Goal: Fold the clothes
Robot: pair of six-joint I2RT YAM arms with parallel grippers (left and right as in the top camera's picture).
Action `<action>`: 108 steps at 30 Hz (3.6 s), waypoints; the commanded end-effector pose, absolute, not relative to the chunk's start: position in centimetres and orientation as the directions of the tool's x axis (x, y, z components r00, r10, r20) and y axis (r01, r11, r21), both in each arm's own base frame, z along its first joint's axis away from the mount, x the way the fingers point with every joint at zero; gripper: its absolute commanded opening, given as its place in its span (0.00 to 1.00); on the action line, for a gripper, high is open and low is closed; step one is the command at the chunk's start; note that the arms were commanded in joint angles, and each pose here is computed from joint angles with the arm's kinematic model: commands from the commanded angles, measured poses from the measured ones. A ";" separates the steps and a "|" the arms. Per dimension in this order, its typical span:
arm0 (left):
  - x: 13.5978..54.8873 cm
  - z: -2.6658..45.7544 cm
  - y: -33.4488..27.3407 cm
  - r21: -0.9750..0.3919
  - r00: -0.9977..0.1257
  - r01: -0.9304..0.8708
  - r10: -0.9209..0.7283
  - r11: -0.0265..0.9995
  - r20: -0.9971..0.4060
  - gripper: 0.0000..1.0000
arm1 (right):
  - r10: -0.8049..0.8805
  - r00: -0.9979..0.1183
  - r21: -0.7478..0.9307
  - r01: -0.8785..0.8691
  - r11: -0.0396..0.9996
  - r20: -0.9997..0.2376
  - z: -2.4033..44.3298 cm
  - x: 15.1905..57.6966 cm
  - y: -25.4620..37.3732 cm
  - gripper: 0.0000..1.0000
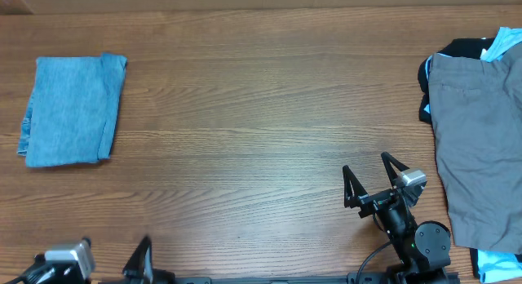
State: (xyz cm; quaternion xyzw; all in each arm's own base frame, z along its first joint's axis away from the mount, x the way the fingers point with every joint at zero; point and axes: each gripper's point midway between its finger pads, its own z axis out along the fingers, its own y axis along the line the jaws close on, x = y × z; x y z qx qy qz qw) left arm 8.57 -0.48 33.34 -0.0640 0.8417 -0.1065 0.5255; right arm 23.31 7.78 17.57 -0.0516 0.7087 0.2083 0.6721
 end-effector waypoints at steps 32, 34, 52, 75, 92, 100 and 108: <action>24.2 18.9 -4.2 -0.279 -0.010 0.224 -0.284 0.934 -0.959 1.00 | 0.209 -0.087 0.227 -0.352 0.908 -0.974 17.4 23.3 7.7 1.00; 24.3 18.5 -4.0 -0.278 -0.015 0.205 -0.281 0.939 -0.960 1.00 | 0.209 -0.087 0.227 -0.352 0.908 -0.974 17.4 23.3 7.7 1.00; 24.6 15.6 -1.6 0.031 -0.074 0.066 0.036 0.997 -0.997 1.00 | 0.209 -0.087 0.227 -0.352 0.908 -0.974 17.4 23.3 7.7 1.00; 24.6 15.6 -1.6 0.019 -0.075 0.068 0.024 0.997 -0.997 1.00 | 0.209 -0.087 0.227 -0.352 0.908 -0.974 17.4 23.3 7.7 1.00; 24.6 15.6 -1.6 0.019 -0.075 0.068 0.024 0.997 -0.997 1.00 | 0.005 -0.019 0.010 -0.276 0.961 -1.000 17.1 23.8 6.2 1.00; 24.6 15.6 -1.6 0.020 -0.075 0.068 0.025 0.997 -0.997 1.00 | 0.006 -0.020 0.011 -0.277 0.961 -1.000 17.1 23.8 6.3 1.00; 24.6 15.6 -1.6 0.020 -0.075 0.068 0.025 0.997 -0.997 1.00 | 0.006 -0.020 0.011 -0.277 0.961 -1.000 17.1 23.8 6.3 1.00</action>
